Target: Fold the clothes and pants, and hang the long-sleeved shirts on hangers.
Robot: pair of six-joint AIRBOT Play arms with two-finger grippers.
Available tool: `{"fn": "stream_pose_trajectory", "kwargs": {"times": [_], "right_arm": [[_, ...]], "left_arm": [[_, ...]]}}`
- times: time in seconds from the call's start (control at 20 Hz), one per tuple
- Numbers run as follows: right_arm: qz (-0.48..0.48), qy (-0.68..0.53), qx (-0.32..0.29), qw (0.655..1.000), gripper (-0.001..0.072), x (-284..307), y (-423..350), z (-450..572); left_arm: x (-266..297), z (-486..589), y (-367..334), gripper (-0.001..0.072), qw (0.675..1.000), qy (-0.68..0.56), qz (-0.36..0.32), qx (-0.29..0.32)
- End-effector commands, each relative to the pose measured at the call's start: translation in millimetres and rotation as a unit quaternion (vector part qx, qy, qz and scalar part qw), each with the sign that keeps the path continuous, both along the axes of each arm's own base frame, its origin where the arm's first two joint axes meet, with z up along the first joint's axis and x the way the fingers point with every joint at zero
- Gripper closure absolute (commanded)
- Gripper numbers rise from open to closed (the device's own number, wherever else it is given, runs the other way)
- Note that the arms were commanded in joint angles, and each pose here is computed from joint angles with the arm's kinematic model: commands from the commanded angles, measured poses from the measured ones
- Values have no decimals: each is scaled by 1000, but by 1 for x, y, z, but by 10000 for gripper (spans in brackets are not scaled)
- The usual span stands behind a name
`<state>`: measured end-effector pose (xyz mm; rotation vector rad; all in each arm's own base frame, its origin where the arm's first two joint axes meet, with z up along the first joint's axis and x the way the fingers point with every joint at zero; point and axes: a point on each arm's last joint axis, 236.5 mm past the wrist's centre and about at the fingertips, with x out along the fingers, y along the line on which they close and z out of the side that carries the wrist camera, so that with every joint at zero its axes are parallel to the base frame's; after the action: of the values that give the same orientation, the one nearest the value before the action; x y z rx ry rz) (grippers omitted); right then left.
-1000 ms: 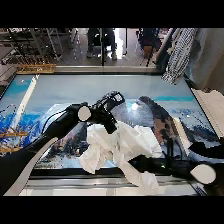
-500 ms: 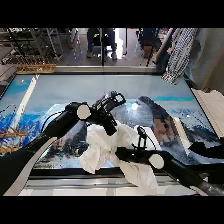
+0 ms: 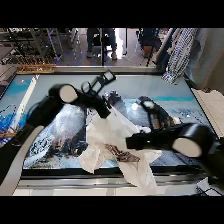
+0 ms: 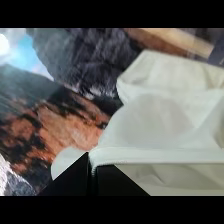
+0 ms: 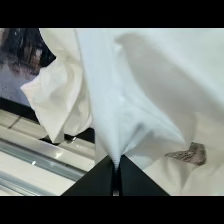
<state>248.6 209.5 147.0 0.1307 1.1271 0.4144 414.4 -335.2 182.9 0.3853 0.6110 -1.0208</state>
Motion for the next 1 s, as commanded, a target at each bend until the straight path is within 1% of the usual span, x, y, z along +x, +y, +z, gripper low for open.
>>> {"fn": "stream_pose_trajectory", "kwargs": {"times": [0.0, 0.1, 0.15, 0.25, 0.3, 0.4, 0.5, 0.65, 0.7, 0.75, 0.8, 0.85, 0.95], "right_arm": [[26, -165, -22, 986, 686, 21, -28, 119], [61, -271, -5, 961, 687, 44, -12, 185], [74, -299, -7, 951, 687, 52, -6, 205], [105, -320, -31, 941, 687, 71, 8, 216], [113, -312, -41, 943, 687, 82, 15, 208], [119, -273, -60, 953, 687, 105, 32, 171], [114, -227, -72, 964, 687, 128, 49, 128], [91, -199, -58, 974, 687, 164, 78, 81], [87, -186, -48, 977, 687, 174, 90, 65], [93, -172, -41, 980, 687, 179, 101, 48], [99, -153, -36, 983, 687, 181, 111, 30], [105, -133, -31, 985, 687, 181, 119, 14], [116, -104, -26, 988, 687, 181, 131, -11]], "left_arm": [[-5, 116, 23, 694, 995, -25, 51, -77], [-18, 182, 53, 694, 985, -68, 95, -129], [-24, 206, 77, 694, 977, -83, 132, -145], [-33, 230, 120, 694, 962, -107, 195, -159], [-35, 225, 132, 694, 959, -98, 215, -158], [-31, 172, 135, 694, 963, -32, 233, -128], [-11, 100, 134, 694, 963, 31, 253, -88], [22, 16, 146, 687, 944, 98, 306, -71], [27, -1, 154, 574, 940, 112, 316, -58], [28, -10, 167, 332, 936, 121, 328, -42], [28, -17, 188, 127, 930, 127, 344, -22], [23, -24, 219, 114, 919, 138, 369, 8], [1, -43, 301, 114, 877, 174, 440, 80]]}}
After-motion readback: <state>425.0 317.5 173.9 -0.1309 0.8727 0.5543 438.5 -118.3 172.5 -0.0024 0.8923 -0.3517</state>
